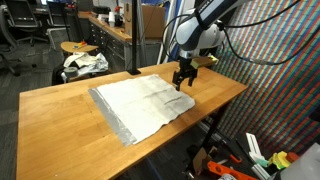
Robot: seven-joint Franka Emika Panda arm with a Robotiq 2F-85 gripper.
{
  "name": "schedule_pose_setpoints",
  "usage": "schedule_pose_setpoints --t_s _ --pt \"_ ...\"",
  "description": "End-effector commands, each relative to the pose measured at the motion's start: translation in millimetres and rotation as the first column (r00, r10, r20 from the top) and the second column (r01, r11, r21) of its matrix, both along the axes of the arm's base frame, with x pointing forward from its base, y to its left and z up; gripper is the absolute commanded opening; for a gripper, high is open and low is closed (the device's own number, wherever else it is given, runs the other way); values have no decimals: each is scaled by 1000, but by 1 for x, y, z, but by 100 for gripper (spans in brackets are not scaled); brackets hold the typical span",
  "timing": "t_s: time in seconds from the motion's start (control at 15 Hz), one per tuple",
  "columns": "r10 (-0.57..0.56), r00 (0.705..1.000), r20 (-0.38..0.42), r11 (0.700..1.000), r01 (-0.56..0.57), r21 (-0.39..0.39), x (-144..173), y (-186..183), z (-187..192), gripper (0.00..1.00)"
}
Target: Fold the white towel on the table in half.
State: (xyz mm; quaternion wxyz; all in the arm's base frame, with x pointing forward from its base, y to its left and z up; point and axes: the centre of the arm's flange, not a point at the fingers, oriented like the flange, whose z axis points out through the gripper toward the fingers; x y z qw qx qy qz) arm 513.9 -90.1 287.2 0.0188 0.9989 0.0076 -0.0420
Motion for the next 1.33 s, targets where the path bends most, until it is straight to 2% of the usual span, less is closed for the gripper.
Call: schedule_pose_setpoints --t_s 0.0,0.27,0.47,0.73,1.27 --pt "11 1000 -17 997 -10 78 31 -25 -31 100" --pt "-72 997 12 993 70 98 42 -43 -56 100" --pt "-87 996 13 991 85 105 45 -52 -67 100" --pt "-38 998 -48 986 45 161 39 -56 -72 100" --pt "74 995 -68 966 -55 254 21 -49 -63 100"
